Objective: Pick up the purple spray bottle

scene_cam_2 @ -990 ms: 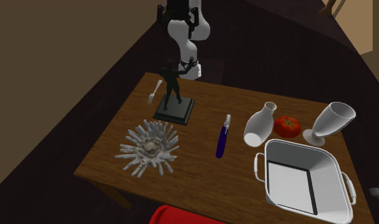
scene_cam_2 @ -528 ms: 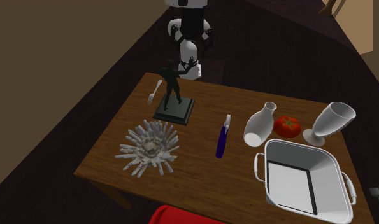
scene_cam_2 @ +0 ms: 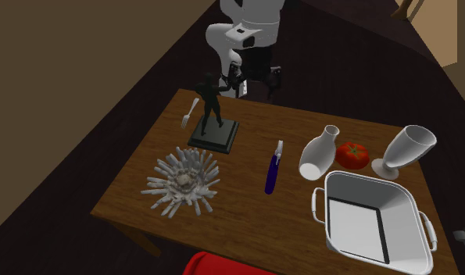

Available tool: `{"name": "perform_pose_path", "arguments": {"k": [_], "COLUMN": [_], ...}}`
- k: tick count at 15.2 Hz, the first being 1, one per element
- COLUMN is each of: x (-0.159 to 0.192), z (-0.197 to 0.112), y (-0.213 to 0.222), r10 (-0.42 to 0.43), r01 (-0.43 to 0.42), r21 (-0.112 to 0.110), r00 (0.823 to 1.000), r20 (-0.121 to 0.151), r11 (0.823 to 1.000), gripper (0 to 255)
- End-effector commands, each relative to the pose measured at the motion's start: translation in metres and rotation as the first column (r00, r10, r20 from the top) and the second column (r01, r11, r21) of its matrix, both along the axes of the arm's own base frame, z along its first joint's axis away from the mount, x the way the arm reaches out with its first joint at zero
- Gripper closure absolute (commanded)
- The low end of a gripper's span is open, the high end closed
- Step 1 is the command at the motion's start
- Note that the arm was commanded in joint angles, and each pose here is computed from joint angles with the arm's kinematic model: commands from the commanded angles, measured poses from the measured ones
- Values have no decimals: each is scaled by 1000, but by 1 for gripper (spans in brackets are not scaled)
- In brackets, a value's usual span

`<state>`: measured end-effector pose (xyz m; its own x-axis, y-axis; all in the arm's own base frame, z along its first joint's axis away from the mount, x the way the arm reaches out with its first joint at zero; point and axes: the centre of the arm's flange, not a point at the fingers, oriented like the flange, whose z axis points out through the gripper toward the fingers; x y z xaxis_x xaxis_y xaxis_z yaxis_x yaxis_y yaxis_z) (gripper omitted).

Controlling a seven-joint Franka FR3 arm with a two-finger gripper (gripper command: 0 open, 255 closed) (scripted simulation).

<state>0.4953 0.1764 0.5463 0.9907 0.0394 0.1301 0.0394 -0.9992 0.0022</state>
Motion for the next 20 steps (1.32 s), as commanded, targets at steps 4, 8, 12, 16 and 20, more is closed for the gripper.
{"name": "perform_pose_path", "arguments": {"k": [4, 8, 12, 16, 20], "x": [41, 73, 95, 95, 95], "z": [-32, -60, -86, -107, -121], "y": [44, 80, 106, 106, 106], "r10": [7, 14, 18, 18, 18], "r01": [-7, -14, -18, -18, -18], "r21": [-2, -3, -4, -4, -4], "r00": [999, 997, 996, 996, 996], "r20": [-39, -69, -92, -92, -92], "r11": [1000, 1000, 1000, 1000, 1000], "gripper": [0, 0, 0, 0, 0]}}
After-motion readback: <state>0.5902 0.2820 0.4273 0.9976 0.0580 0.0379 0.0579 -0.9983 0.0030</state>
